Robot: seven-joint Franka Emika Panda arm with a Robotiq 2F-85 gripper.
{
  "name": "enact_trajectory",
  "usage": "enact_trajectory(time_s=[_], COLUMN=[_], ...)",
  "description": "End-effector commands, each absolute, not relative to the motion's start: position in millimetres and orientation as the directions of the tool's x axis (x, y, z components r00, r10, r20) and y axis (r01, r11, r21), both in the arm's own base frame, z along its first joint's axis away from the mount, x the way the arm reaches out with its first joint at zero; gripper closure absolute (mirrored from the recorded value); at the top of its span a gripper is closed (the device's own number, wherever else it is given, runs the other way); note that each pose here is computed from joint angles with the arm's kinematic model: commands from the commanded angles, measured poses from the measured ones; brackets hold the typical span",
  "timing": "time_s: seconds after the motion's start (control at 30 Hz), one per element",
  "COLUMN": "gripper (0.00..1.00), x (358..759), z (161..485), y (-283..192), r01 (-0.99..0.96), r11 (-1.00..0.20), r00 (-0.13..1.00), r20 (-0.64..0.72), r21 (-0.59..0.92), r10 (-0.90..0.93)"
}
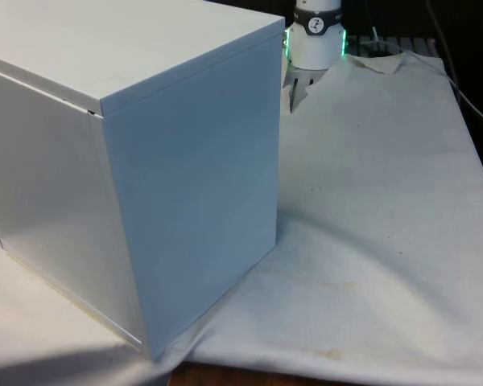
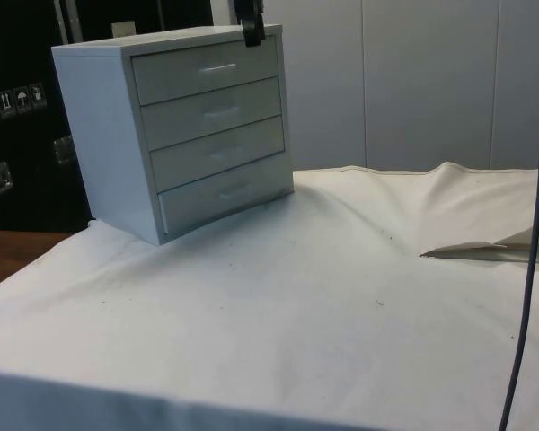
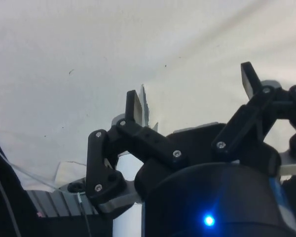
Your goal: Open the drawer, then close it.
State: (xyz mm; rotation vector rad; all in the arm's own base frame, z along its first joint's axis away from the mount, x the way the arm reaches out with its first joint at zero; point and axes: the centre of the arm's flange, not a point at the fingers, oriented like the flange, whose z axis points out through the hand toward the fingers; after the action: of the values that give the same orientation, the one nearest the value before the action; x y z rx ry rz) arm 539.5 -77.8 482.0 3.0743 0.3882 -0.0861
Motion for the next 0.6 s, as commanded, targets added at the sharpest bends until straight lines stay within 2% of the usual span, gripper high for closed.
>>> enact_trajectory(time_s=[0.0,0.57], gripper=[0.00,0.00], x=[540.6,560.3], z=[481.8,476.5], y=[-78.0,-84.0], r01=[0.264,0.329], r11=[-0.964,-0.943], r00=[0.964,0.944], r20=[-0.051,-0.038], r21=[0.040,0.054], r10=[0.262,0.327])
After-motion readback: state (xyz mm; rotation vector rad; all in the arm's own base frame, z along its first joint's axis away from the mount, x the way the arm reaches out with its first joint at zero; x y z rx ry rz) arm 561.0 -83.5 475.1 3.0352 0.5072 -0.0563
